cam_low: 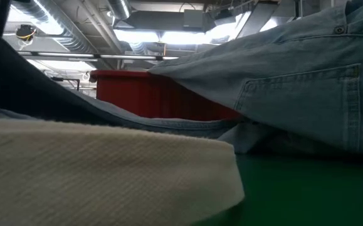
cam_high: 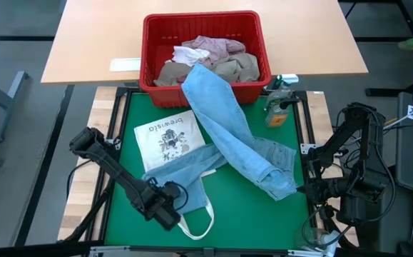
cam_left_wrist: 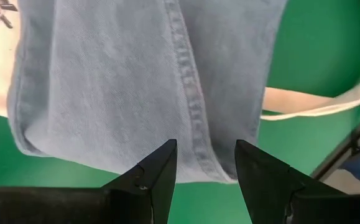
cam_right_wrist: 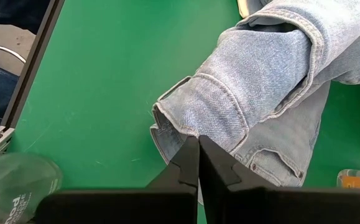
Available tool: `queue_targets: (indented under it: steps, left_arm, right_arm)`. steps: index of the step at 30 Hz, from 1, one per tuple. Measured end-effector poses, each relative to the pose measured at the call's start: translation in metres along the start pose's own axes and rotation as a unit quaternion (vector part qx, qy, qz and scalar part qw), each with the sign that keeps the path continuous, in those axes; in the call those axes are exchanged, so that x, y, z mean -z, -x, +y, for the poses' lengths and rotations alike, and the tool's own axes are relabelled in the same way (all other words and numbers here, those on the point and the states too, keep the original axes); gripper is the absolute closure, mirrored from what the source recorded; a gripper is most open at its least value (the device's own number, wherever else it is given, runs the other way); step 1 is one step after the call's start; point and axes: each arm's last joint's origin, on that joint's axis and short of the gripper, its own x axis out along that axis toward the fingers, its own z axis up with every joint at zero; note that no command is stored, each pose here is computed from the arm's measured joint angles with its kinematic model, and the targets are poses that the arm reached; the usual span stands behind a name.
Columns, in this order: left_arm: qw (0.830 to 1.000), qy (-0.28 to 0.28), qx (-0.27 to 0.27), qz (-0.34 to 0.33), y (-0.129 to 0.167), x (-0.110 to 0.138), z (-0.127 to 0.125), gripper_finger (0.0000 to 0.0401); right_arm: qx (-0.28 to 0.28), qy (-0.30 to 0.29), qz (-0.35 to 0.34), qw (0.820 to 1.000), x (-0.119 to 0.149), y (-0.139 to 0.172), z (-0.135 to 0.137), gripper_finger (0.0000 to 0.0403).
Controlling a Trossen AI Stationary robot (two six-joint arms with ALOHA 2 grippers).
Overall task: Fold laundry
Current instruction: Remove the light blue pants from the red bin
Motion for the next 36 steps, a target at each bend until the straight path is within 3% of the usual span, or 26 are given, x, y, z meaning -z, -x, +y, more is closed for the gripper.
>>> queue_targets:
  steps: [10, 18, 22, 26, 34, 36]
  left_arm:
    - [1.000, -0.008, -0.006, 0.001, -0.006, 0.005, -0.004, 0.0245]
    - [0.999, -0.004, -0.051, 0.014, -0.026, 0.007, -0.008, 0.0249]
    - [0.997, 0.009, -0.080, 0.020, -0.032, 0.007, -0.006, 0.0292]
    - [0.995, 0.018, -0.092, 0.023, -0.033, 0.002, -0.002, 0.0381]
    - [0.983, 0.073, -0.166, 0.018, 0.002, -0.022, 0.022, 0.0396]
    - [0.987, 0.068, -0.149, -0.008, 0.016, -0.034, 0.023, 0.0398]
  right_arm:
    - [0.000, 0.000, 0.000, 1.000, 0.000, 0.000, 0.000, 0.0402]
    - [0.000, 0.000, 0.000, 1.000, 0.000, 0.000, 0.000, 0.0402]
    - [0.000, 0.000, 0.000, 1.000, 0.000, 0.000, 0.000, 0.0402]
    - [0.000, 0.000, 0.000, 1.000, 0.000, 0.000, 0.000, 0.0402]
    - [-0.016, 0.017, -0.014, 1.000, -0.003, 0.000, 0.004, 0.0402]
    - [-0.023, 0.024, -0.019, 0.999, -0.004, 0.000, 0.005, 0.0402]
